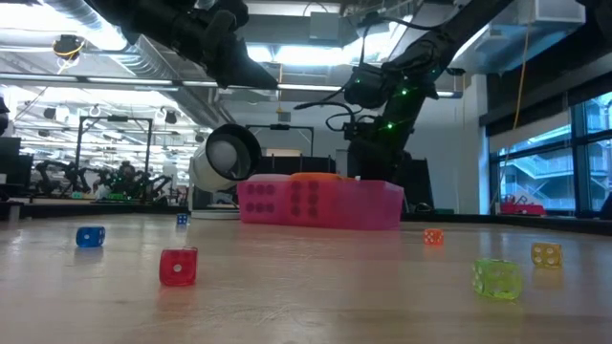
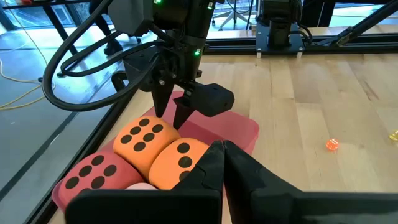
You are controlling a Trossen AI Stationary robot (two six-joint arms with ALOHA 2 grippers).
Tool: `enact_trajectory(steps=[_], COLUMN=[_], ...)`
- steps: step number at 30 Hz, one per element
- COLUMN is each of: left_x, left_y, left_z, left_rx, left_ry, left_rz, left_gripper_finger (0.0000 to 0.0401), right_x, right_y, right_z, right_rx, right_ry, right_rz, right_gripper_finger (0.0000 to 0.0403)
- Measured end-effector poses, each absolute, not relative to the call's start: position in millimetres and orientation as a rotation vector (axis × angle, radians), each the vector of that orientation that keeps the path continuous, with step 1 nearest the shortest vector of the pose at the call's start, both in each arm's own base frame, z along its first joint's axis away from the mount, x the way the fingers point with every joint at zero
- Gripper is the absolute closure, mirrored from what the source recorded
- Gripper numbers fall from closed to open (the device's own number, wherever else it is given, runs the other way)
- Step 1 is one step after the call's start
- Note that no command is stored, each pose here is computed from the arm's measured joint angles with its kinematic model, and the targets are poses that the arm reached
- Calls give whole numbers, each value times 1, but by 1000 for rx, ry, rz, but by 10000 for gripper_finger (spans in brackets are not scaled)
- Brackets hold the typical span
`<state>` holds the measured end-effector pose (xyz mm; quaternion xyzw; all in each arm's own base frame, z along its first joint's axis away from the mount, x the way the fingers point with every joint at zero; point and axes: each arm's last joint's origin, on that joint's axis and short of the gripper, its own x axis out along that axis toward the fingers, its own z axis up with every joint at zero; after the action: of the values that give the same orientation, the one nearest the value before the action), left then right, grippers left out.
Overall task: Pick & Place Dice
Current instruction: Put the top small blue die into the red bin
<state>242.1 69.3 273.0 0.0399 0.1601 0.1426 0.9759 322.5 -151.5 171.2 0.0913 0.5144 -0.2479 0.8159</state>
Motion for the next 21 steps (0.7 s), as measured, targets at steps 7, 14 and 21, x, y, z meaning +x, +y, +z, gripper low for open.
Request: enact_trajectory(steps=[7,14,21], left_x=[242,241,239], left_y=[69,69,69], left_z=[273,265,255], left_rx=[80,4,8], left_ry=[323,395,486], left_rz=[288,294,297], left_gripper_finger=[398,399,400], right_x=[323,333,334], right_y=[-151,-153,-132], right_z=[173,207,228], right_rx=[171,209,156], right_ry=[1108,1129,1242], right_rz=[-516,-532,-453], right_gripper_finger=[198,204,204])
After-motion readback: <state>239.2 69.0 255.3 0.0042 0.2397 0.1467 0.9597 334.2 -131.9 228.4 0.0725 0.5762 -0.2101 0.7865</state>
